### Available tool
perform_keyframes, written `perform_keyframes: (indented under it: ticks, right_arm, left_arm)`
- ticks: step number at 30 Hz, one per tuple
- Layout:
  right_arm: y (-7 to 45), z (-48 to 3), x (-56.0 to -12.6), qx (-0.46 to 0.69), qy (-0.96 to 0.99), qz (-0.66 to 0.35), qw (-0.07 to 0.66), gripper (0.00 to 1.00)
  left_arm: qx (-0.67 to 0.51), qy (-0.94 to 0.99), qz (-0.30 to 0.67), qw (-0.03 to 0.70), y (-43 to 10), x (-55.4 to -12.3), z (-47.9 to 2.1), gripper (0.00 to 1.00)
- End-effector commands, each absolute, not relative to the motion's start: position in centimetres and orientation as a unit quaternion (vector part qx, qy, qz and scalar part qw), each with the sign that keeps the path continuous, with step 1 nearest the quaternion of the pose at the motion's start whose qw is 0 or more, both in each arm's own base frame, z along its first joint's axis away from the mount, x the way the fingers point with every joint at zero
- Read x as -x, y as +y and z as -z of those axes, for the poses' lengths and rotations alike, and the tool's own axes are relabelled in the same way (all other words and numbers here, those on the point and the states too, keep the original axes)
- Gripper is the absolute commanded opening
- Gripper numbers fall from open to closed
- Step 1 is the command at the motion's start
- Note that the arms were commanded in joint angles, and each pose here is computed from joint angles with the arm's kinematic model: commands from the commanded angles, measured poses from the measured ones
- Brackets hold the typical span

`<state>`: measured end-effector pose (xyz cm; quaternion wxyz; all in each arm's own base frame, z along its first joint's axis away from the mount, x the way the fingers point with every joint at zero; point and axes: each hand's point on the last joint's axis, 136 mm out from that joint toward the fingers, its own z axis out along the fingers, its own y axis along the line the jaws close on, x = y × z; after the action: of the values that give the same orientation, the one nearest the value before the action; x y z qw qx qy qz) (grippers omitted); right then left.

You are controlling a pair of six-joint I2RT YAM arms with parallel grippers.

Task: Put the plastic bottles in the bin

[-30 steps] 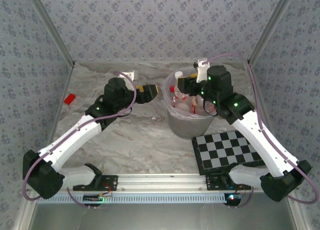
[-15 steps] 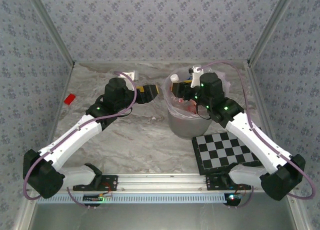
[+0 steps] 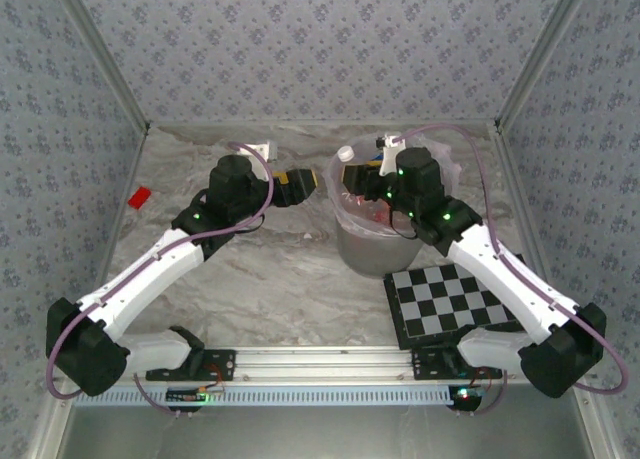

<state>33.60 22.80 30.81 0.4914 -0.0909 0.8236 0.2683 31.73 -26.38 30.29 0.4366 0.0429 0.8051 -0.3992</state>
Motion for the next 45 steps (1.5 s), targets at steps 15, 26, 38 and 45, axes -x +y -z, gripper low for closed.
perform_keyframes:
  ticks: [15, 26, 38, 45]
  right_arm:
    - [19.4, -34.8, -31.0, 0.158, 0.865, -0.174, 0.443, 0.78]
    - [19.1, -27.7, -30.6, 0.146, 0.905, -0.146, 0.373, 0.71]
    - [18.8, -17.4, -29.4, 0.107, 0.933, -0.147, 0.311, 0.66]
    - [18.3, -14.4, -29.3, 0.096, 0.941, -0.129, 0.299, 0.65]
  left_arm:
    - [-0.055, 0.793, 0.410, 0.447, -26.9, -32.1, -31.9, 0.86]
    - [-0.056, 0.793, 0.405, 0.452, -26.5, -31.9, -32.2, 0.87]
    - [-0.061, 0.781, 0.428, 0.452, -27.5, -32.3, -33.5, 0.87]
    - [-0.067, 0.775, 0.440, 0.448, -28.3, -32.5, -34.4, 0.87]
